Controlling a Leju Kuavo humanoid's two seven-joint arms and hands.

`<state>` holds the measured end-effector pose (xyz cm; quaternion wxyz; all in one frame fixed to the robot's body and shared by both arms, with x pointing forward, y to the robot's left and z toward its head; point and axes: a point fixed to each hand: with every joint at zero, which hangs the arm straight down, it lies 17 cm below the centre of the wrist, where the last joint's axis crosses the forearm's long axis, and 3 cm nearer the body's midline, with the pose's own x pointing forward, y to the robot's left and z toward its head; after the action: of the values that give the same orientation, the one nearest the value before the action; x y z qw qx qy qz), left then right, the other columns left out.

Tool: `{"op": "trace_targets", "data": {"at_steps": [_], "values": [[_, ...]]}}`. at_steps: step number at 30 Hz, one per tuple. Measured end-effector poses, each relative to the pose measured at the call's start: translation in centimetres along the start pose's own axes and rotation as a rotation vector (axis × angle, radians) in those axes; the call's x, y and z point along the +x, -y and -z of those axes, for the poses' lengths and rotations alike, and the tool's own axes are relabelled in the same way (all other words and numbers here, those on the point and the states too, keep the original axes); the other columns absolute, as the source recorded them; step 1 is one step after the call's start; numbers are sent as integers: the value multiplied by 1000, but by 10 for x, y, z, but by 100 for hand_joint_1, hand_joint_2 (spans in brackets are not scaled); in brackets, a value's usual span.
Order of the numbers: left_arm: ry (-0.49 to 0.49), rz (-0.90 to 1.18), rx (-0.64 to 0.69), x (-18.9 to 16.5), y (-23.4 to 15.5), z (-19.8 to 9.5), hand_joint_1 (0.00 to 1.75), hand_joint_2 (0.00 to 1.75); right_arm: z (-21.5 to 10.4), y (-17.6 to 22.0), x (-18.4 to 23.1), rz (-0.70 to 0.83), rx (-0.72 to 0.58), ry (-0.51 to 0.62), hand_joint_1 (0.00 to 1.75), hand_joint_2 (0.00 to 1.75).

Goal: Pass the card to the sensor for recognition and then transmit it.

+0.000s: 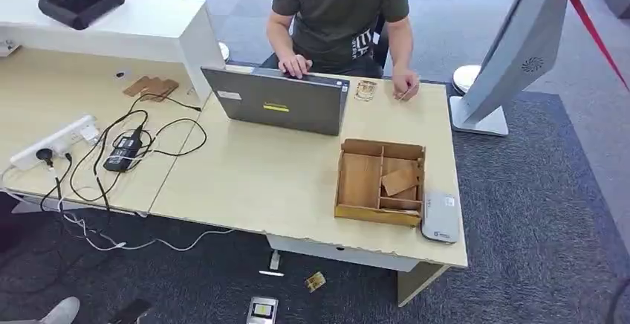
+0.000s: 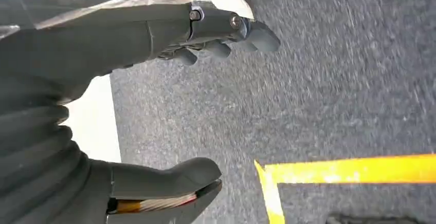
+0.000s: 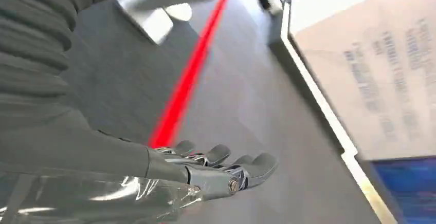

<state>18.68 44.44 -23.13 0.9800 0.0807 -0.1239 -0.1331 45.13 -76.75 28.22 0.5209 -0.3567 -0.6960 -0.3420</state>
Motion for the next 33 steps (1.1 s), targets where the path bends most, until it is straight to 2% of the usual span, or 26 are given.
{"op": "trace_targets", "data": {"at_steps": [3, 4, 6, 10, 14, 18, 21, 25, 29, 30, 31, 33], "values": [[19, 14, -25, 10, 5, -1, 0, 175, 8, -65, 68, -232, 117, 168, 0, 175], [32, 18, -37, 17, 7, -2, 0, 175, 3, -102, 89, -345, 185, 228, 0, 175], [56, 20, -63, 32, 12, -3, 0, 175, -16, -173, 122, -475, 323, 323, 0, 175], [81, 26, -112, 50, 25, -6, 0, 175, -89, -299, 147, -667, 593, 475, 0, 175], [69, 36, -123, 52, 30, -6, 0, 175, -165, -379, 129, -859, 805, 545, 0, 175], [53, 48, -133, 52, 34, -6, 0, 175, -221, -418, 97, -1043, 950, 574, 0, 175], [46, 50, -138, 50, 37, -6, 0, 175, -250, -430, 74, -1163, 1010, 593, 0, 175], [39, 51, -138, 46, 39, -6, 0, 175, -273, -436, 49, -1285, 1041, 619, 0, 175], [37, 57, -134, 45, 39, -5, 0, 175, -281, -437, 40, -1372, 993, 691, 0, 175], [38, 57, -134, 45, 39, -5, 0, 175, -282, -438, 40, -1385, 979, 712, 42, 175], [37, 59, -134, 45, 40, -5, 0, 175, -283, -438, 40, -1396, 971, 726, 175, 175], [36, 61, -132, 45, 40, -5, 0, 175, -284, -438, 38, -1415, 960, 744, 175, 175]]}}
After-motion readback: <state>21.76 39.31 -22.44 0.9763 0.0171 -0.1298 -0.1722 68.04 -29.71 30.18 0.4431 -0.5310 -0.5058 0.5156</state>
